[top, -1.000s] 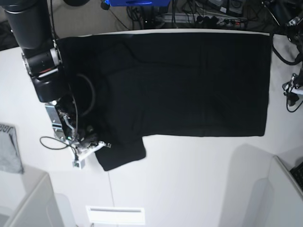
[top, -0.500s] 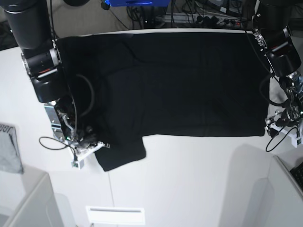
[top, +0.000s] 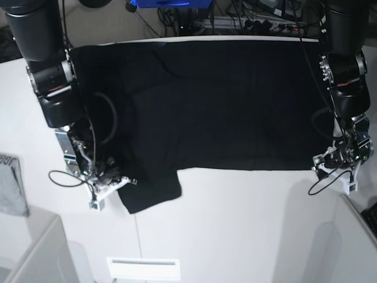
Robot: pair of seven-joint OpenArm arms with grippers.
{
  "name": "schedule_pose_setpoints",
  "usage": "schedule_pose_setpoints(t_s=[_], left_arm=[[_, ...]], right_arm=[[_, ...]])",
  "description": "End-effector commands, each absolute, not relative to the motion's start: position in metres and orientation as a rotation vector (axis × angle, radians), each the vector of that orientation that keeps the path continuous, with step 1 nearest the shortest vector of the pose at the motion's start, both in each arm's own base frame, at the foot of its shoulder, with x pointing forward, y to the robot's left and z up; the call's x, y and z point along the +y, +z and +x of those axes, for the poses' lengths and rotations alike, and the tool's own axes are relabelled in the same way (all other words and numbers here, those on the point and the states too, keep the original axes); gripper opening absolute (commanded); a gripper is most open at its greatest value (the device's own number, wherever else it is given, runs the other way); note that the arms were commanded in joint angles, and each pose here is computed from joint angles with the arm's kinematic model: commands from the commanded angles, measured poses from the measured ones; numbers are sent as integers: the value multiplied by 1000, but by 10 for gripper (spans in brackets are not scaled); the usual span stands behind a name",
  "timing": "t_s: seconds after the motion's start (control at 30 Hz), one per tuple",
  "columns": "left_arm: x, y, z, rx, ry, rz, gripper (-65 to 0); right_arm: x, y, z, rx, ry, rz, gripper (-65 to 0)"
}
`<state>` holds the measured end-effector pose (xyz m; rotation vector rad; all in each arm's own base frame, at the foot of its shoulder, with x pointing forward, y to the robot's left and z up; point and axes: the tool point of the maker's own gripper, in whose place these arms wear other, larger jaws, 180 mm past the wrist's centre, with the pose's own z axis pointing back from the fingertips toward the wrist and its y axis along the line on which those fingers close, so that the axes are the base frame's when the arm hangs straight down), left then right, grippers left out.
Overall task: Fold the T-shirt properly
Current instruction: 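Grasp the hem corners with both grippers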
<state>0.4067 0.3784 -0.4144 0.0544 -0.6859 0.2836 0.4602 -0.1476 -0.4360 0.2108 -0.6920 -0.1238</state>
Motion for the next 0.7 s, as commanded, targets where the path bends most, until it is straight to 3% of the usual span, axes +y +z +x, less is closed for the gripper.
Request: schedule_pose_setpoints(t_s=[0.0, 0.17, 0.27, 0.4, 0.43, 0.67], left_arm=[[379, -399, 420, -736, 281, 45, -118], [366, -415, 412, -703, 264, 31, -155], [363, -427, 401, -679, 268, 27, -334], [364, -434, 393, -664, 269, 30, -625], [363, -433, 394, -665, 268, 30, -650], [365, -420, 403, -701, 257, 38, -650]], right_arm=[[-152, -420, 474, -724, -120, 206, -650], [-152, -420, 474, -725, -121, 206, -650], [-154, -421, 472, -722, -122, 203, -650], [-163, -421, 472, -727, -129, 189, -650], [-164, -421, 472, -727, -130, 188, -650], [-181, -409, 473, -782, -253, 240, -650]])
